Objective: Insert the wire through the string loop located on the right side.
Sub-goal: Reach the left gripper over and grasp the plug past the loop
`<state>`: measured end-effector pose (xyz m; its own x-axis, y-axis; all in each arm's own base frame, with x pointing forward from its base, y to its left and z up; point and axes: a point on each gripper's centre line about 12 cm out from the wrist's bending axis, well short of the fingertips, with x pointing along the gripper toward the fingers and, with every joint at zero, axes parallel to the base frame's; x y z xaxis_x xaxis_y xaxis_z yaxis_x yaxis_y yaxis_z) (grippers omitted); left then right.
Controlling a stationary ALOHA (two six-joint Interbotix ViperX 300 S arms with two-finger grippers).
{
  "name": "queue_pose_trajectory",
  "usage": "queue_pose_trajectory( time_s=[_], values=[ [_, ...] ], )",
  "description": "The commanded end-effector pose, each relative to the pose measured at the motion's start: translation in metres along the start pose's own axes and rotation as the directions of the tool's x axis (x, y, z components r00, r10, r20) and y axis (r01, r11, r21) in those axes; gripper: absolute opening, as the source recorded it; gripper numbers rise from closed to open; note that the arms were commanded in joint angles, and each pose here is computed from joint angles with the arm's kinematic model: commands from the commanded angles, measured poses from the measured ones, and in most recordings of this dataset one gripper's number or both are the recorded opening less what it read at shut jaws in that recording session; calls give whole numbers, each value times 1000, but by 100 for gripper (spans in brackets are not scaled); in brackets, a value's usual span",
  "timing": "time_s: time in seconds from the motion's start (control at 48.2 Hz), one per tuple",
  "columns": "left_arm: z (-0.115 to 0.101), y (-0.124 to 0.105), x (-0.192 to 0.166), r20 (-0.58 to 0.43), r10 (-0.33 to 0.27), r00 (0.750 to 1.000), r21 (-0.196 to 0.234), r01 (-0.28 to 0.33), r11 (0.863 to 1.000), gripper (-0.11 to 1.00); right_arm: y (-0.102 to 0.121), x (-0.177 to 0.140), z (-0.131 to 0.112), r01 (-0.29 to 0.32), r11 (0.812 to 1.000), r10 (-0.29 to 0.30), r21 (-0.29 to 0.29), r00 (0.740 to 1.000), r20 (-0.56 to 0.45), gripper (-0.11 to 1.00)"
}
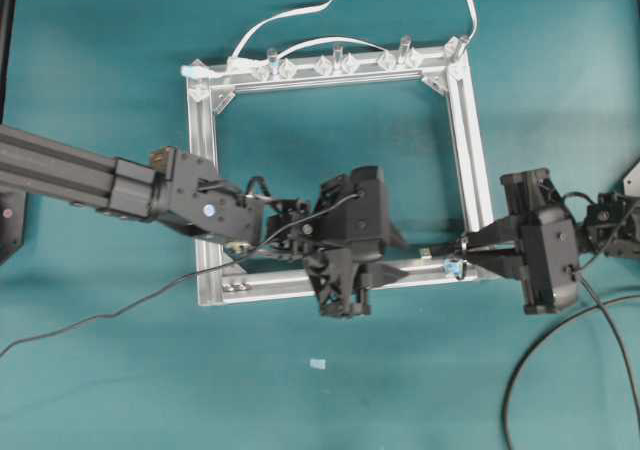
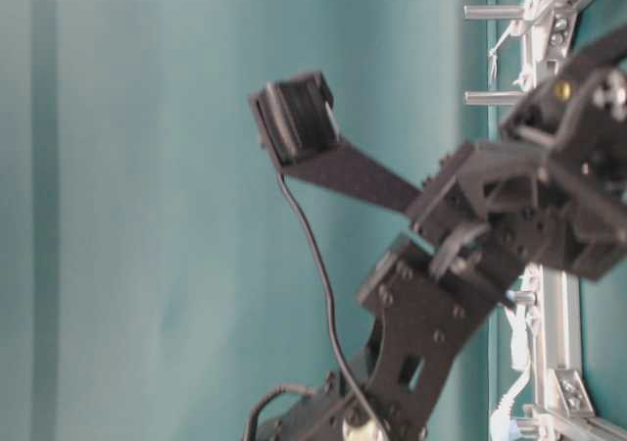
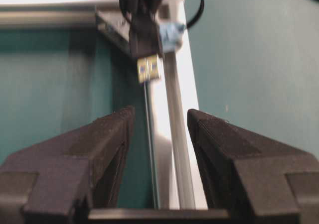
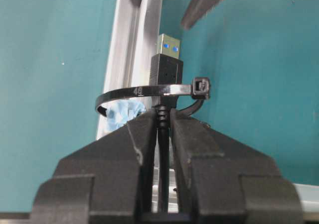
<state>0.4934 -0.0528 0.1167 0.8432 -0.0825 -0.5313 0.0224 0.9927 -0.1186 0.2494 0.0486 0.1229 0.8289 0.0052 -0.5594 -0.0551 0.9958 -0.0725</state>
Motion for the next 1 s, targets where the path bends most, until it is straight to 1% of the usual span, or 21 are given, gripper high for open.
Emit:
queue_pose_trajectory(
  time_s=[0.0,0.29,0.56,0.747,0.83,0.975],
  values=[
    [22,1,2,56,-2,998,-1,2,1000,50,0,0,8,5,1000,-5,3,999,32,12],
    [30,3,18,74,1,997,-5,-1,1000,50,-1,0,8,6,1000,-6,3,1000,30,12],
    [40,6,22,98,6,995,-8,-5,1000,50,-1,0,7,6,1000,-6,2,1000,29,12],
    [43,7,22,101,6,995,-9,-5,1000,50,0,0,6,5,1000,-5,1,1000,27,12],
    [43,7,22,97,7,995,-9,-6,1000,50,-1,0,7,6,1000,-6,2,1000,29,12],
    [43,7,22,88,7,996,-10,-6,1000,44,0,0,7,5,1000,-5,1,1000,29,12]
  ],
)
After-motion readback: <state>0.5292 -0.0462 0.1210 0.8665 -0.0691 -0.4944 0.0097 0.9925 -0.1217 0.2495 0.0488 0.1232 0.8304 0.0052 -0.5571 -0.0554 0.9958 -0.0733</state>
